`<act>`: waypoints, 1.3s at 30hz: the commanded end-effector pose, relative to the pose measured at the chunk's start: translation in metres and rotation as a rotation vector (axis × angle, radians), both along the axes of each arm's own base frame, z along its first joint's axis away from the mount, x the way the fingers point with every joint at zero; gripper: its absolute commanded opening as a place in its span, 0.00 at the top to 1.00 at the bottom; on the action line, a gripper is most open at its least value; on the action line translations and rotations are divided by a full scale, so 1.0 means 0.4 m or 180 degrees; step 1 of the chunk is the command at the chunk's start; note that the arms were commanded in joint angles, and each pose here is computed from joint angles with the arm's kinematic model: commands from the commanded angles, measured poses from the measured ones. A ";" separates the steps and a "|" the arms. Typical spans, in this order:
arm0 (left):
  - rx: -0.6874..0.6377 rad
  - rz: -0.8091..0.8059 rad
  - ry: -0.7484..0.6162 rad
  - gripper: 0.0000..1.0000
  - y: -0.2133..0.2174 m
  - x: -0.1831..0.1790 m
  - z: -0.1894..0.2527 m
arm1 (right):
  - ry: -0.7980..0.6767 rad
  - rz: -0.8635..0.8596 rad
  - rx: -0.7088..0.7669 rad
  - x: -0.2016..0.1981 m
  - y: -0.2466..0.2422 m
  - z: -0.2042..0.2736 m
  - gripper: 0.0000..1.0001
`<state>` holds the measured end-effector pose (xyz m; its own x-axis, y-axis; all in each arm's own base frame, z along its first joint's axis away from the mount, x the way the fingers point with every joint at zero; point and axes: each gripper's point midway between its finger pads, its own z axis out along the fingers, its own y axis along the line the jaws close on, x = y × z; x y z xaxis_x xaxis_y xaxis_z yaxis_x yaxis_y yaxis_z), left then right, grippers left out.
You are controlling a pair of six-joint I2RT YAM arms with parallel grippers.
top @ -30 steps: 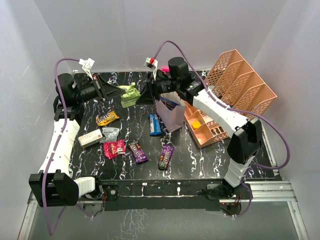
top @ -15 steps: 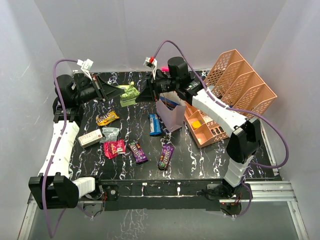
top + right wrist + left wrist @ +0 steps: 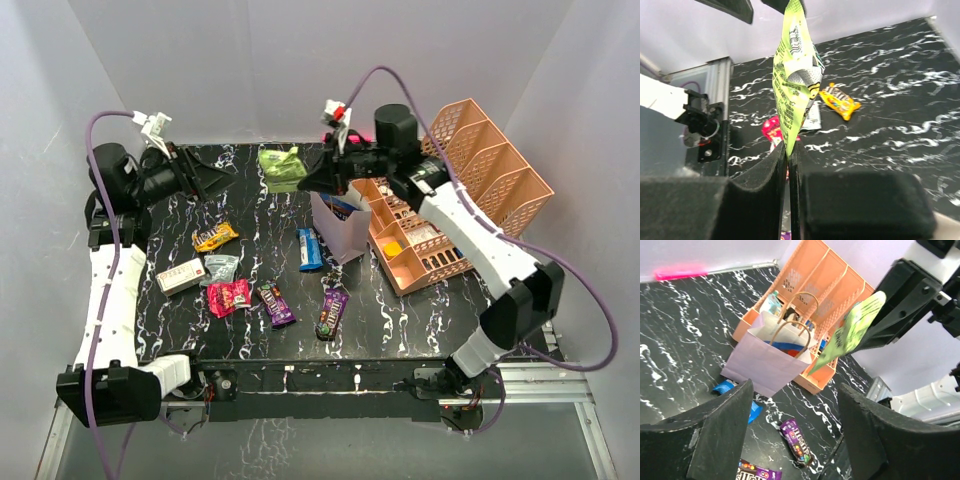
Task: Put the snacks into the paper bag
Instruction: Place the snack in the paper bag.
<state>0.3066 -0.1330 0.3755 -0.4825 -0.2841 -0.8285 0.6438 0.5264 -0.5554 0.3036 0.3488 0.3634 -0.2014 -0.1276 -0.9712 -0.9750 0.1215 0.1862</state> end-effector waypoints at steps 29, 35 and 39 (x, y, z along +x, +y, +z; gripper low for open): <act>0.1626 0.1669 -0.0271 0.02 0.316 -0.012 -0.091 | -0.0588 -0.1825 -0.1073 0.116 -0.358 -0.097 0.92; 0.1617 0.1723 -0.0238 0.02 0.324 -0.012 -0.106 | -0.0430 -0.1887 -0.1172 0.134 -0.352 -0.135 0.92; 0.1586 0.1699 -0.0227 0.01 0.321 -0.014 -0.111 | -0.0351 -0.1918 -0.1300 0.140 -0.345 -0.169 0.92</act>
